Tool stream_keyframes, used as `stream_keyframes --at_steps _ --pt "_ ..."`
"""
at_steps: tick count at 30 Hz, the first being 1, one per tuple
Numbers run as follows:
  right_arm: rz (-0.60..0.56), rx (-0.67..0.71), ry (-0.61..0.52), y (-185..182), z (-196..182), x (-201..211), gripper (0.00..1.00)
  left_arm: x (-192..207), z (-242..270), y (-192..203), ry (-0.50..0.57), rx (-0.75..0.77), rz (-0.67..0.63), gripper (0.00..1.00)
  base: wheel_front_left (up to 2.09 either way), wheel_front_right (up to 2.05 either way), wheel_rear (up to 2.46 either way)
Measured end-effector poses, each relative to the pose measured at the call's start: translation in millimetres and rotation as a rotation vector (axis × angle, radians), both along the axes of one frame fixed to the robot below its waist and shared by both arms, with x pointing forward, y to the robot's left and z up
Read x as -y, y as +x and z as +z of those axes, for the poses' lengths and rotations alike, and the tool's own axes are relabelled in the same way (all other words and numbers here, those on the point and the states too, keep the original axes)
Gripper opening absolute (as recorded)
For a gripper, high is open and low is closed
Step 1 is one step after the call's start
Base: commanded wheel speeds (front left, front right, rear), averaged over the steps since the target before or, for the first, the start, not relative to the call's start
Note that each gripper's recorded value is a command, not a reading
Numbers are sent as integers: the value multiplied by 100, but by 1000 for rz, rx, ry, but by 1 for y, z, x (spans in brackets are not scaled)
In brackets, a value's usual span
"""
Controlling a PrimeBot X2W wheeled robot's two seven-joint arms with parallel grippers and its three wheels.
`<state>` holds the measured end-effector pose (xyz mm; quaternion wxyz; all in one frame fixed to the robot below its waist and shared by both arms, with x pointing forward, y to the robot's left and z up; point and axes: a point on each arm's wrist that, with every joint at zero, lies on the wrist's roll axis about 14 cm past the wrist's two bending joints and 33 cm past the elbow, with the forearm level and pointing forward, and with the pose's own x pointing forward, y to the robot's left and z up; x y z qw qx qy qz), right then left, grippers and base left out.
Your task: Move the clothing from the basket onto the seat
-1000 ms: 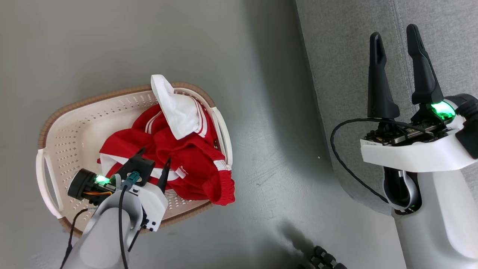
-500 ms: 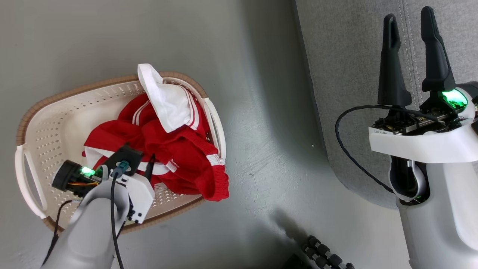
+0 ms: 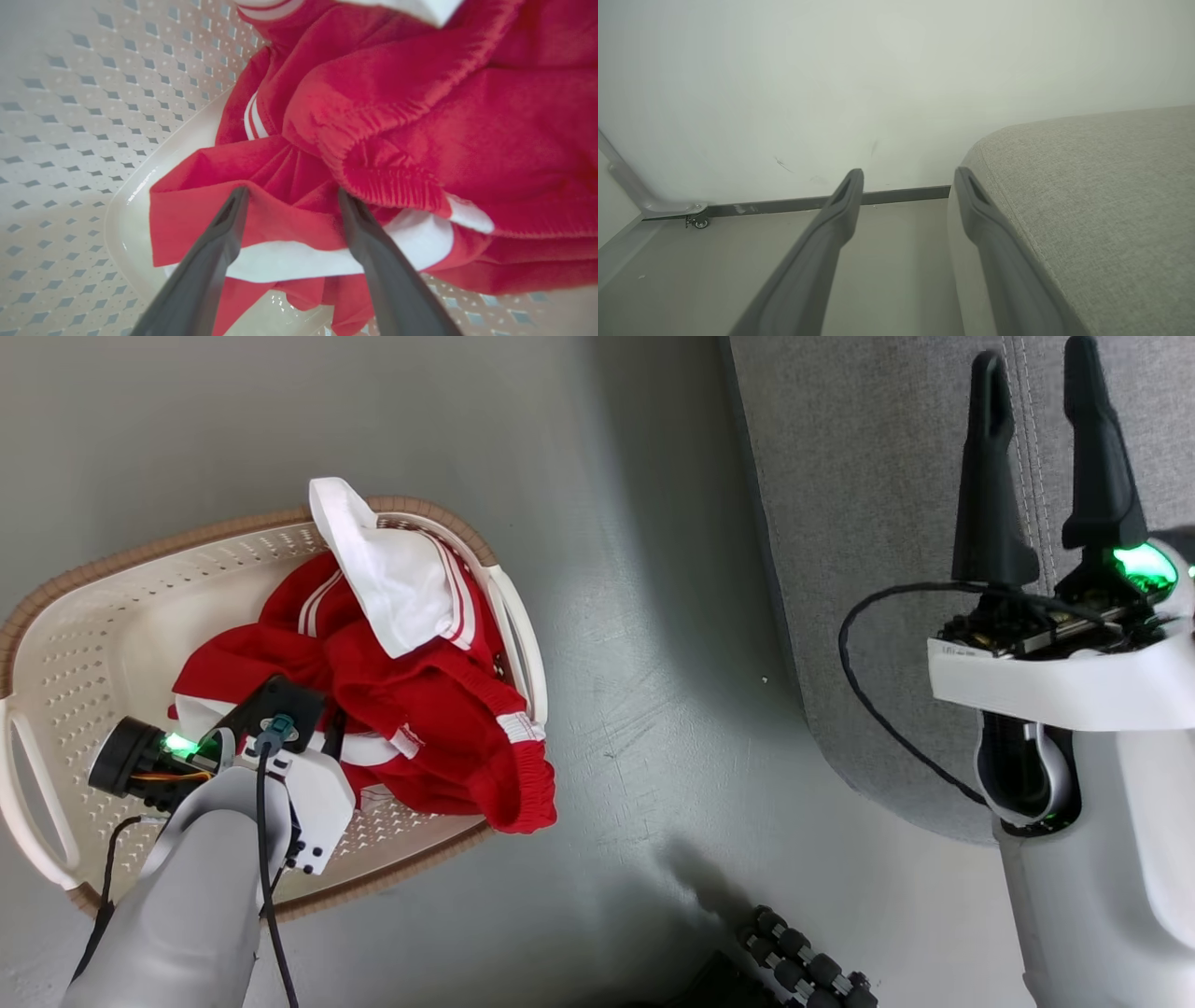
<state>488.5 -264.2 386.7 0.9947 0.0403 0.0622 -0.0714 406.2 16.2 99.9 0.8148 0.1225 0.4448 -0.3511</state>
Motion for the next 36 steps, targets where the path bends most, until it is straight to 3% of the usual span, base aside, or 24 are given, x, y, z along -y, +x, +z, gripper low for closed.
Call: stream_keyframes --at_steps 10,12,14,16,17,36 --pt "-2 -9 -4 1 -5 2 100 10 -11 -7 8 -29 -44 100 0 0 0" --pt "-2 -10 -5 2 -5 2 100 11 -12 -7 6 -32 -44 52 0 0 0" --pt "0 -5 -8 4 -5 2 100 13 -13 -5 3 -30 -43 38 0 0 0" --pt "0 -4 -9 5 -5 3 100 14 -13 -4 0 -29 -41 5 0 0 0" --pt "-1 -4 -9 5 -5 3 100 15 -13 -4 -3 -30 -40 0 0 0 0" --pt "1 19 8 9 1 0 100 17 9 19 -79 52 71 0 0 0 0"
